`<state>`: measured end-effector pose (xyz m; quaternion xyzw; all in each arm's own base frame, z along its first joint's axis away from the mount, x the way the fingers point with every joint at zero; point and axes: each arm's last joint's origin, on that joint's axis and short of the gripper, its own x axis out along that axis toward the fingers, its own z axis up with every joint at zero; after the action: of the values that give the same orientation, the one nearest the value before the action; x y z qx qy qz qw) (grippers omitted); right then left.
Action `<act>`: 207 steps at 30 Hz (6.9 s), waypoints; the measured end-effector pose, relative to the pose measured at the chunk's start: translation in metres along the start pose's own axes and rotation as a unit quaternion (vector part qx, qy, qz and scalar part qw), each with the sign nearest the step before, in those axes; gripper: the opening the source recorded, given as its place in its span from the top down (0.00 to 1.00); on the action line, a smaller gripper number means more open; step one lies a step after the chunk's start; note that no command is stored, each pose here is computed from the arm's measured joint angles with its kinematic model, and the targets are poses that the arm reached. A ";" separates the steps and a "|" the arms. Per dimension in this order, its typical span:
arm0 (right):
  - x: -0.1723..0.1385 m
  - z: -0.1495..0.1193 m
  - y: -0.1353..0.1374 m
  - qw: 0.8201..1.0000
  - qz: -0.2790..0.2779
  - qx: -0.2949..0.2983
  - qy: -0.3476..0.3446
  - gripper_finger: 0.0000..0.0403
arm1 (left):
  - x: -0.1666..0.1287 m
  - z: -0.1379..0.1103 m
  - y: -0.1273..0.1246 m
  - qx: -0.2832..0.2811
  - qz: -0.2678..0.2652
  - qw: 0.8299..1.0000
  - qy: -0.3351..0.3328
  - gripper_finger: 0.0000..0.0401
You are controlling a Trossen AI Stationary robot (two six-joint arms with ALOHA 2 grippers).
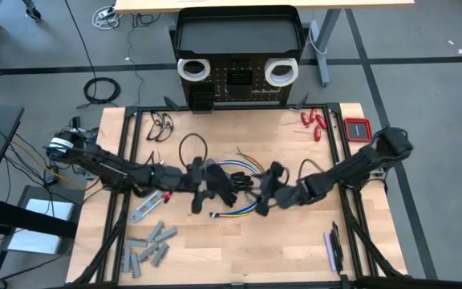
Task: Hang tools onto peg board
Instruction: Put the terminal block into the black bin on the peg board
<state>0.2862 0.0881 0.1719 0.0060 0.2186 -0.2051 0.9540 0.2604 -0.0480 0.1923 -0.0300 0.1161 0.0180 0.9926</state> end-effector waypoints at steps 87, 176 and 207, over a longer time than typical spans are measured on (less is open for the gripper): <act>0.048 0.026 0.097 0.956 0.021 0.061 -0.285 0.29 | -0.025 0.071 -0.078 -0.158 0.187 0.957 -0.153 0.71; 0.080 0.222 -0.201 0.654 -0.366 -0.567 0.342 0.85 | -0.052 0.037 -0.068 0.027 0.265 0.964 0.020 0.71; 0.009 0.241 -0.143 0.811 -0.316 -0.462 0.170 0.54 | -0.075 0.058 -0.062 -0.003 0.205 0.959 0.196 0.69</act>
<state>0.3366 -0.0709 0.3970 -0.4697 0.4360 -0.3659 0.6749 0.2039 -0.1082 0.2693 -0.0118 0.3118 0.2149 0.9255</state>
